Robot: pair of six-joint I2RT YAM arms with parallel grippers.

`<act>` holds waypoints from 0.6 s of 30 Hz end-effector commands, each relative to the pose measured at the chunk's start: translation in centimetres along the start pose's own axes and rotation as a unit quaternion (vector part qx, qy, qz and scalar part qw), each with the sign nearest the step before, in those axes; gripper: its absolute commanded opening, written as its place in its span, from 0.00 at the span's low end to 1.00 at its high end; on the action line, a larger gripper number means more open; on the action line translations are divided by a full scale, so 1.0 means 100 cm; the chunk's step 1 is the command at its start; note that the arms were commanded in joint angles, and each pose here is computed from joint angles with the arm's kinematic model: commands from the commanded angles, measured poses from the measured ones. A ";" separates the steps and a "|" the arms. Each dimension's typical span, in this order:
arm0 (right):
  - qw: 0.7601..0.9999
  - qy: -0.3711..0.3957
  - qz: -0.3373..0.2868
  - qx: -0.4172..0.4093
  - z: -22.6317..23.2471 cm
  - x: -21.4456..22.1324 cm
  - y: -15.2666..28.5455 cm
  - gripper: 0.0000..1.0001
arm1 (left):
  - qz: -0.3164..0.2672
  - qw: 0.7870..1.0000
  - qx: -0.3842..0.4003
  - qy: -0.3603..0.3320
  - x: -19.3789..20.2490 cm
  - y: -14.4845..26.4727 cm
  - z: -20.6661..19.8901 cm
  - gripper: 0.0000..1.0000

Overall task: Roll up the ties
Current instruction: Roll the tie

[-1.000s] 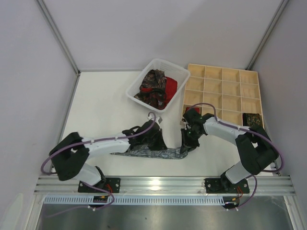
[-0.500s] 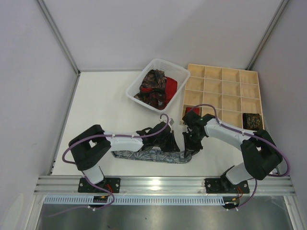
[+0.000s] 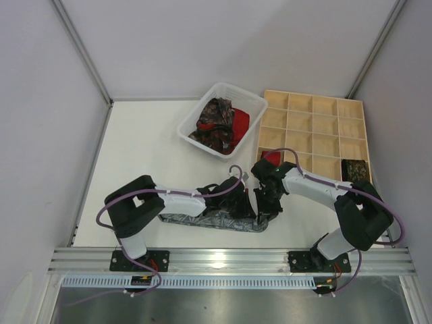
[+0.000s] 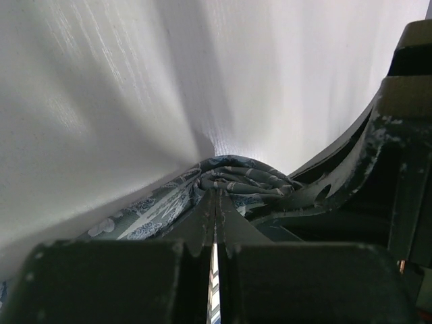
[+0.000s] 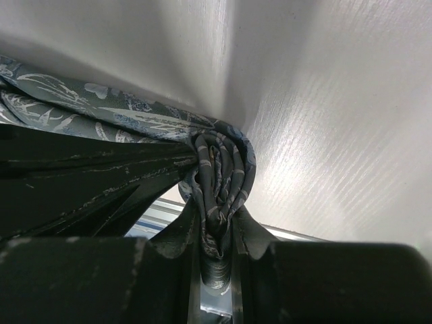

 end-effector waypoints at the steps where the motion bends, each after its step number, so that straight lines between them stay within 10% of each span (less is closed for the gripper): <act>1: 0.999 0.006 -0.032 -0.013 0.016 -0.014 0.006 0.02 | 0.000 1.000 0.023 0.003 0.005 -0.003 -0.012 0.00; 18: 0.998 0.001 -0.050 -0.028 0.014 -0.018 0.006 0.00 | -0.012 1.000 0.017 -0.013 0.013 0.021 -0.023 0.00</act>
Point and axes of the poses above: each gripper's point midway between its finger pads, its own y axis back along the fingers, its own z axis along the line the jaws close on, x = y × z, the point moved 3 cm from there along y, back along the fingers, and after that the axes turned 3 degrees about -y, right-handed, at the moved point
